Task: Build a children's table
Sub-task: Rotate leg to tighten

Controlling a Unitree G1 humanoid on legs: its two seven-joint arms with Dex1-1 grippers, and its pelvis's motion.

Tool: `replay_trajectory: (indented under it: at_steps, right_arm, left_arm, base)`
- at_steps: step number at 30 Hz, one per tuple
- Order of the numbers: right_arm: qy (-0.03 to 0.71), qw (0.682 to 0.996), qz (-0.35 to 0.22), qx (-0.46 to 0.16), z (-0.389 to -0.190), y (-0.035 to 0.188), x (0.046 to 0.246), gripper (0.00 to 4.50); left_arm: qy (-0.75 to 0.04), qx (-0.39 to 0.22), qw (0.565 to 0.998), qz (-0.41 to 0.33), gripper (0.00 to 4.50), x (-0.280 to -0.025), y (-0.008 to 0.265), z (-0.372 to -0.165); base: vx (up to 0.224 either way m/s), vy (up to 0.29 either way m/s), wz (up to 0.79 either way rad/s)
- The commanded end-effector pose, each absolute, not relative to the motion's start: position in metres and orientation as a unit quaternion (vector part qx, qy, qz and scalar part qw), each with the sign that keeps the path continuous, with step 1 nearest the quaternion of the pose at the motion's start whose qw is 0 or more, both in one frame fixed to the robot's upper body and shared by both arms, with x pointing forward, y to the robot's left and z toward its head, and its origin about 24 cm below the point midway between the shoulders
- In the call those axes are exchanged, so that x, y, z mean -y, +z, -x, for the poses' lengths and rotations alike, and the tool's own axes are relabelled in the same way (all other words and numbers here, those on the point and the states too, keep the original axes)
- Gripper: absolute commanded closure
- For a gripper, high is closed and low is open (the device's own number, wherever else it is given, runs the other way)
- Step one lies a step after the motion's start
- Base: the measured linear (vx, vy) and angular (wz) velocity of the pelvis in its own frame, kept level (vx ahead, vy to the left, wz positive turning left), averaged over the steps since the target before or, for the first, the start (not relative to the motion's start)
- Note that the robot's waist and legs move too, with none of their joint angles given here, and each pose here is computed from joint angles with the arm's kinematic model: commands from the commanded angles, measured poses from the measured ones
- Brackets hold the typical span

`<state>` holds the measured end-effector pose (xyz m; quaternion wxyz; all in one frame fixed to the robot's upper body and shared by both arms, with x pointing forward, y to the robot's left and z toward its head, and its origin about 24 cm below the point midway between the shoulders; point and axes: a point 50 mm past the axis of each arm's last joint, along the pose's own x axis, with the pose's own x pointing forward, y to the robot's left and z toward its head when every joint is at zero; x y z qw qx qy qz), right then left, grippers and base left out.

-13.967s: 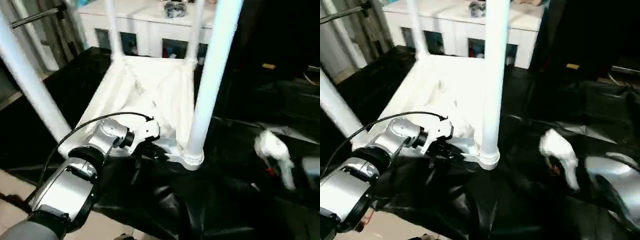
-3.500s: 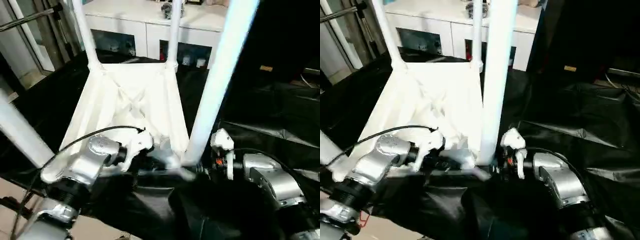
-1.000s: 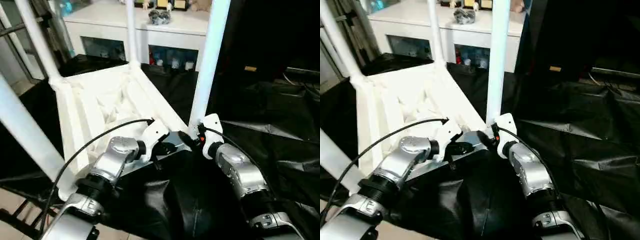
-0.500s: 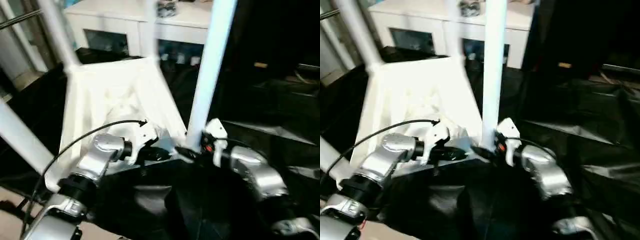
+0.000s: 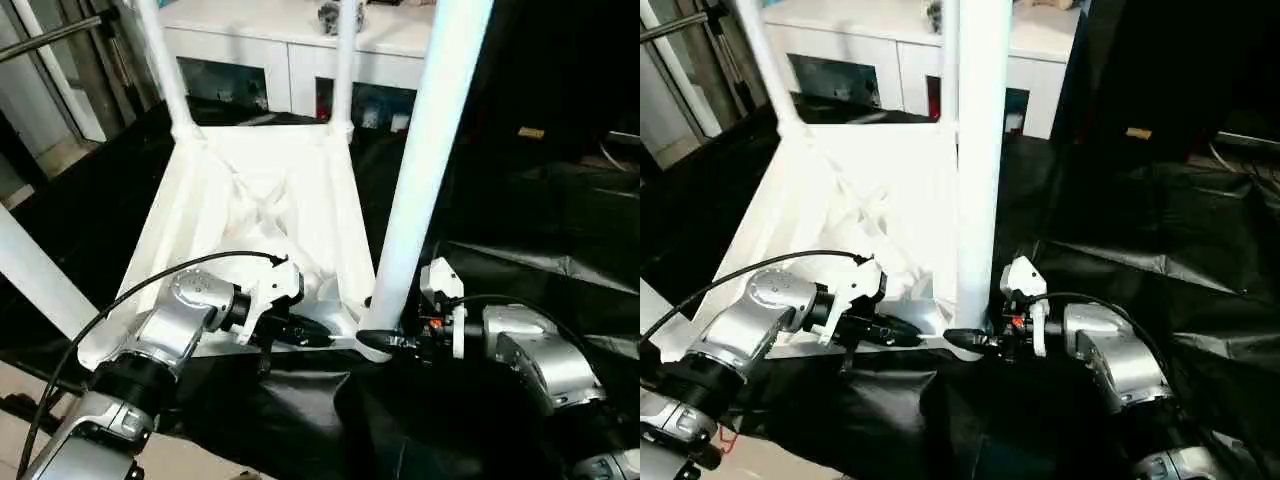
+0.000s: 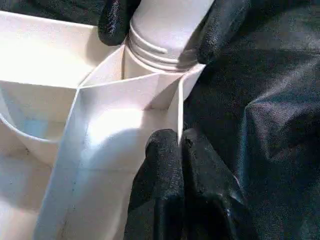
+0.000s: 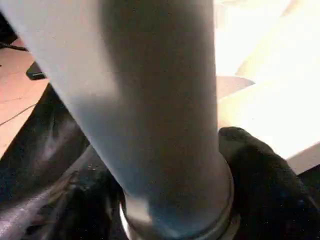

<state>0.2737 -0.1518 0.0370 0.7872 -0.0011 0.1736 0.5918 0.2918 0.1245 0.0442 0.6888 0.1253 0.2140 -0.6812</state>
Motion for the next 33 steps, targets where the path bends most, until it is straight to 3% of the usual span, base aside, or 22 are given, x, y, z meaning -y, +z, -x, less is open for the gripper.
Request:
replay_trajectory:
  at_steps: [1, 7, 9, 11, 18, 21, 22, 24, 29, 30, 33]
  right_arm:
    - [0.595, 0.782, -0.002, -0.186, -0.272, 0.033, 0.148, 1.76]
    - [0.514, 0.834, 0.01, -0.201, -0.282, 0.02, 0.147, 1.87]
    - [0.408, 0.886, 0.019, -0.22, -0.293, 0.005, 0.148, 1.88]
    - [0.35, 0.908, 0.005, -0.231, -0.297, -0.002, 0.145, 1.88]
    - [0.265, 0.933, 0.002, -0.245, -0.303, -0.011, 0.121, 1.88]
    - [0.26, 0.937, -0.002, -0.232, -0.305, -0.01, 0.113, 1.88]
    - [0.265, 0.936, -0.015, -0.23, -0.306, -0.009, 0.111, 1.53]
    - [0.274, 0.933, -0.036, -0.23, -0.306, -0.007, 0.109, 1.32]
    - [0.321, 0.926, 0.001, -0.197, -0.306, 0.003, 0.11, 1.09]
    - [0.377, 0.908, 0.017, -0.181, -0.301, 0.009, 0.112, 1.09]
    - [0.43, 0.885, 0.038, -0.174, -0.295, 0.012, 0.117, 1.09]
  left_arm:
    - [-0.694, -0.209, 0.677, -0.13, 4.5, -0.118, 0.044, -0.289]
    - [-0.656, -0.206, 0.716, -0.12, 4.5, -0.112, 0.041, -0.294]
    - [-0.615, -0.201, 0.752, -0.121, 4.5, -0.104, 0.039, -0.302]
    - [-0.58, -0.198, 0.78, -0.122, 4.5, -0.095, 0.038, -0.308]
    - [-0.536, -0.188, 0.816, -0.105, 4.5, -0.067, 0.039, -0.315]
    - [-0.542, -0.184, 0.813, -0.104, 4.5, -0.061, 0.039, -0.313]
    - [-0.546, -0.183, 0.811, -0.105, 4.5, -0.06, 0.039, -0.313]
    - [-0.553, -0.179, 0.806, -0.108, 4.5, -0.06, 0.04, -0.312]
    - [-0.586, -0.179, 0.782, -0.112, 4.5, -0.069, 0.041, -0.307]
    - [-0.6, -0.181, 0.771, -0.115, 4.5, -0.073, 0.041, -0.304]
    - [-0.628, -0.182, 0.747, -0.122, 4.5, -0.082, 0.041, -0.299]
  base:
    - [0.0, 0.0, 0.0]
    - [0.0, 0.0, 0.0]
    - [0.0, 0.0, 0.0]
    - [-0.034, 0.001, -0.05]
    - [0.0, 0.0, 0.0]
    - [0.0, 0.0, 0.0]
    - [0.0, 0.0, 0.0]
    - [0.0, 0.0, 0.0]
    - [0.0, 0.0, 0.0]
    - [0.0, 0.0, 0.0]
    - [0.018, 0.001, 0.01]
